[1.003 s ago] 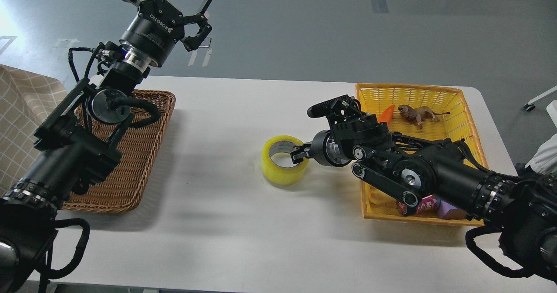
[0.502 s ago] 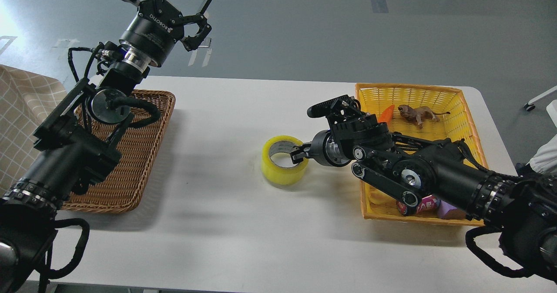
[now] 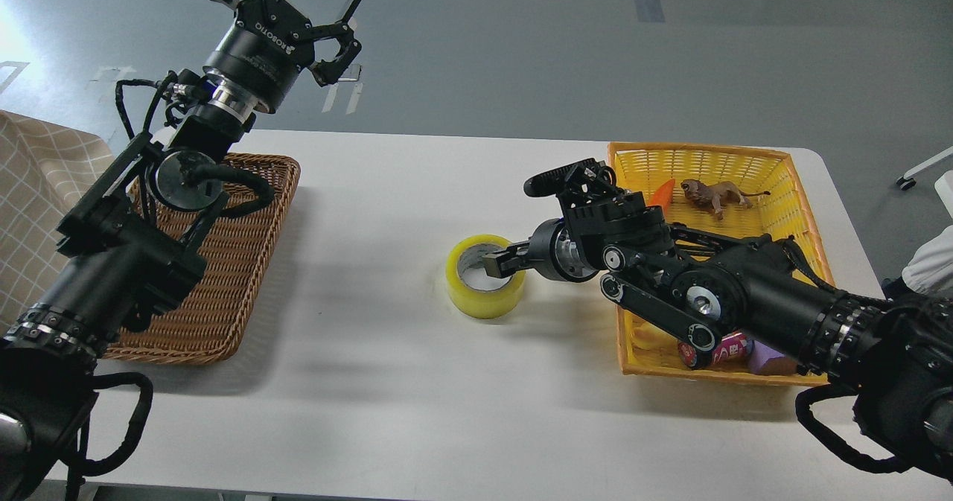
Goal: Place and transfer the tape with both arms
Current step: 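Lower the tape roll onto the table and open the right gripper, then withdraw the right gripper up and away from the tape roll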
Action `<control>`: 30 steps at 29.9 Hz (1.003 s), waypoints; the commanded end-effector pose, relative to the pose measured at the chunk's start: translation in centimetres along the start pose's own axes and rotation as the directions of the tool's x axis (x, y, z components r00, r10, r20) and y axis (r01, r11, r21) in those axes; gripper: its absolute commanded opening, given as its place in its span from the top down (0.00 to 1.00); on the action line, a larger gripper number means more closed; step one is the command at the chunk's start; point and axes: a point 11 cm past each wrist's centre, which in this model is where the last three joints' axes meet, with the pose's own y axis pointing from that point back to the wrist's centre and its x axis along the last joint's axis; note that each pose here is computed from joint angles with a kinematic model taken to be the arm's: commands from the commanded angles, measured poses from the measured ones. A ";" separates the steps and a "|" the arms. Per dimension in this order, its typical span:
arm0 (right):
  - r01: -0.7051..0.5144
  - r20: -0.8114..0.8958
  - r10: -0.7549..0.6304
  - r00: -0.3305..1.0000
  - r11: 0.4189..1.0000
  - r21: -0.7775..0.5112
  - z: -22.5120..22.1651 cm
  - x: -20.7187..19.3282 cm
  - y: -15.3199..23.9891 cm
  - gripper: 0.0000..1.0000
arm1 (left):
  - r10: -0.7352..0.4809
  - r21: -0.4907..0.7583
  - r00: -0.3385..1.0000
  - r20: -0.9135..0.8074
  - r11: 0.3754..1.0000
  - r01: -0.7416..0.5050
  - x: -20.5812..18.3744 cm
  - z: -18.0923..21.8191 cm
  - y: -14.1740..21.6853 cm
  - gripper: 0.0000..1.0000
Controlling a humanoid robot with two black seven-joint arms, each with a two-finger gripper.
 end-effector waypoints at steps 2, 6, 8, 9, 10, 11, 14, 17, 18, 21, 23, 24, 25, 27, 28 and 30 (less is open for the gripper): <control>-0.026 -0.029 0.028 0.999 0.998 0.062 -2.3 1.0 0.7 0.07 | -0.001 0.001 1.000 0.001 1.000 0.001 0.0 0.0 0.0 0.02; -0.057 -0.059 0.068 0.996 0.985 0.163 -5.8 1.9 2.1 0.06 | 0.000 0.005 1.000 0.001 1.000 0.000 0.0 -0.1 0.1 0.02; -0.069 -0.063 0.079 0.995 0.985 0.158 -5.2 2.3 2.7 0.03 | 0.003 0.010 1.000 0.001 1.000 -0.003 0.1 -0.3 0.2 0.02; -0.086 -0.057 0.095 0.994 0.986 0.146 -4.3 2.9 3.2 0.03 | 0.004 0.012 1.000 0.001 1.000 -0.004 0.2 -0.4 0.2 0.02; -0.102 -0.044 0.109 0.993 0.986 0.135 -3.4 3.3 3.7 0.03 | 0.003 0.013 1.000 0.001 1.000 -0.003 0.1 -0.4 0.2 0.02; -0.112 -0.038 0.118 0.992 0.985 0.134 -3.1 3.6 4.0 0.02 | 0.004 0.013 1.000 0.001 1.000 -0.004 0.2 -0.4 0.2 0.02; -0.165 -0.011 0.169 0.986 0.976 0.139 -2.2 5.1 5.6 0.01 | 0.003 0.016 1.000 0.003 1.000 -0.003 0.1 -0.4 0.2 0.02; -0.229 0.016 0.229 0.973 0.964 0.136 -0.5 6.6 8.1 0.01 | 0.003 0.019 1.000 0.002 1.000 -0.004 0.1 -0.6 0.3 0.02; -0.240 0.027 0.238 0.971 0.961 0.137 -0.1 6.9 8.6 0.01 | 0.005 0.020 1.000 0.002 1.000 -0.005 0.2 -0.6 0.3 0.02; -0.284 0.086 0.274 0.958 0.949 0.137 1.7 7.7 11.0 0.00 | 0.003 0.019 1.000 0.001 1.000 -0.003 0.1 -0.6 0.2 0.02; -0.334 0.136 0.317 0.939 0.933 0.134 3.0 8.9 12.9 0.00 | 0.006 0.018 1.000 0.004 1.000 -0.006 0.2 -0.5 0.3 0.02; -0.353 0.154 0.333 0.930 0.926 0.136 3.3 9.3 13.7 0.00 | 0.007 0.015 1.000 0.005 1.000 -0.007 0.3 -0.3 0.4 0.02; -0.371 0.169 0.348 0.922 0.919 0.135 3.7 9.7 14.4 0.00 | 0.007 0.015 1.000 0.005 1.000 -0.007 0.3 -0.3 0.4 0.02; -0.424 0.217 0.391 0.894 0.896 0.130 5.0 10.7 16.7 0.00 | 0.005 0.016 1.000 0.004 1.000 -0.005 0.2 -0.4 0.3 0.02; -0.463 0.244 0.425 0.872 0.877 0.128 5.8 11.5 18.4 0.00 | 0.004 0.017 1.000 0.002 1.000 -0.004 0.2 -0.5 0.3 0.02; -0.520 0.298 0.467 0.833 0.845 0.127 6.9 12.2 21.0 0.00 | 0.005 0.018 1.000 0.001 1.000 -0.005 0.2 -0.6 0.3 0.02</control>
